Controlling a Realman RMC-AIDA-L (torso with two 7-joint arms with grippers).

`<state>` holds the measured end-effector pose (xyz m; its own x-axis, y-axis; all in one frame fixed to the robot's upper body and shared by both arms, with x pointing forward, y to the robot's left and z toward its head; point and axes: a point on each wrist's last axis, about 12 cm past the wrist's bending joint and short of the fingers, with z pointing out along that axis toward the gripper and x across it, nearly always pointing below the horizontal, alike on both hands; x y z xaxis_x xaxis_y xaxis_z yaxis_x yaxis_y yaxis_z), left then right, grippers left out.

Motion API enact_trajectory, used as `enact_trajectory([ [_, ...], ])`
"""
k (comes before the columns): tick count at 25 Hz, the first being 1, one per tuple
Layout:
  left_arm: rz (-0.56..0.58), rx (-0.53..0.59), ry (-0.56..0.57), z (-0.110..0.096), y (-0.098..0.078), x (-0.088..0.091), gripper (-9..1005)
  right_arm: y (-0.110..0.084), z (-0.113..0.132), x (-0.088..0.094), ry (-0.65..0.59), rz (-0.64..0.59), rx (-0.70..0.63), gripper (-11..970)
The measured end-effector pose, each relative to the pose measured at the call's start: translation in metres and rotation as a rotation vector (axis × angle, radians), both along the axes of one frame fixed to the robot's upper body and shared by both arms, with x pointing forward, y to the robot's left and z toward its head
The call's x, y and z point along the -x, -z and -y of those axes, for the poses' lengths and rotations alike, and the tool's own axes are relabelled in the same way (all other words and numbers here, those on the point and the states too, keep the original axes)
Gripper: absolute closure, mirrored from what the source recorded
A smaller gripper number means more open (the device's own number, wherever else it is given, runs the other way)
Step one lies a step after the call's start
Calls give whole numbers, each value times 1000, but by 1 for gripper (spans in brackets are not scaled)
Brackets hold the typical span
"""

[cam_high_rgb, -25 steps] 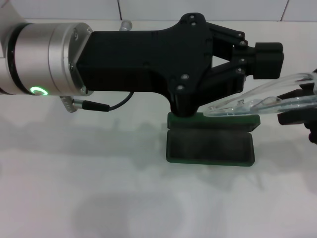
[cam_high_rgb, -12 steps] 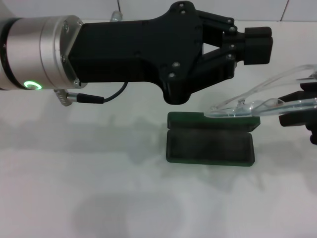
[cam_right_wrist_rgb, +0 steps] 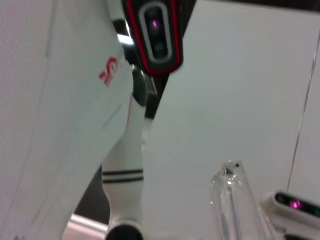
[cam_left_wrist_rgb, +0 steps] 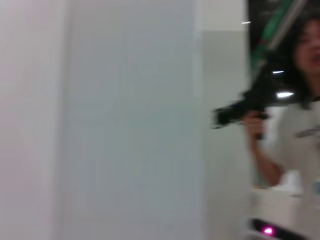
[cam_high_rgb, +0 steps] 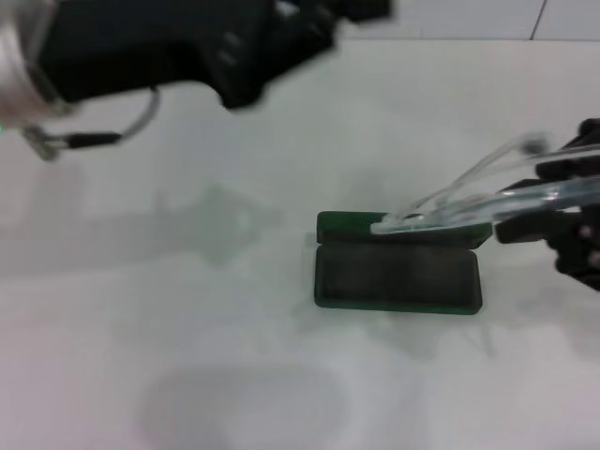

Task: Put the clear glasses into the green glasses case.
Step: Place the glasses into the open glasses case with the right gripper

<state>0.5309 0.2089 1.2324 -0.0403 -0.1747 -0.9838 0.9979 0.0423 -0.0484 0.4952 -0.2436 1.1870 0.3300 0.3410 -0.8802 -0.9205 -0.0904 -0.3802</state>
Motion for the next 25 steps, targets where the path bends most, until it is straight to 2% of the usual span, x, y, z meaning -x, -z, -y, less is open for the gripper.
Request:
enact_trajectory([
  [1,3,-1,-46,-11,0,-2,926,-1,-1,-1,0,-10,26,894],
  [2,4,-18,-140,-34,1,-5,926,-4,-4,-5,3,-28,84,894],
  [3,4,-18,-140,-34,1,-5,926,-4,-4,-5,3,-28,84,894],
  [4,0,-34,-195,-48,3,-6,926,-6,-6,-7,8,-40,122,894],
  [7,-19,-69,-307,-79,8,-4,927,-16,-16,-14,30,-70,280,894],
  [11,-27,-106,-395,-110,14,5,927,-35,-28,-22,115,-104,510,894],
  [14,-31,-112,-444,-127,17,13,927,-54,-38,-23,186,-119,634,893],
  [18,-36,-101,-484,-142,23,25,927,-91,-58,-22,268,-147,779,893],
  [20,-37,-87,-496,-148,26,30,928,-105,-68,-23,312,-188,864,893],
  [25,-53,-34,-509,-160,36,40,928,-127,-94,-33,394,-368,1079,892],
])
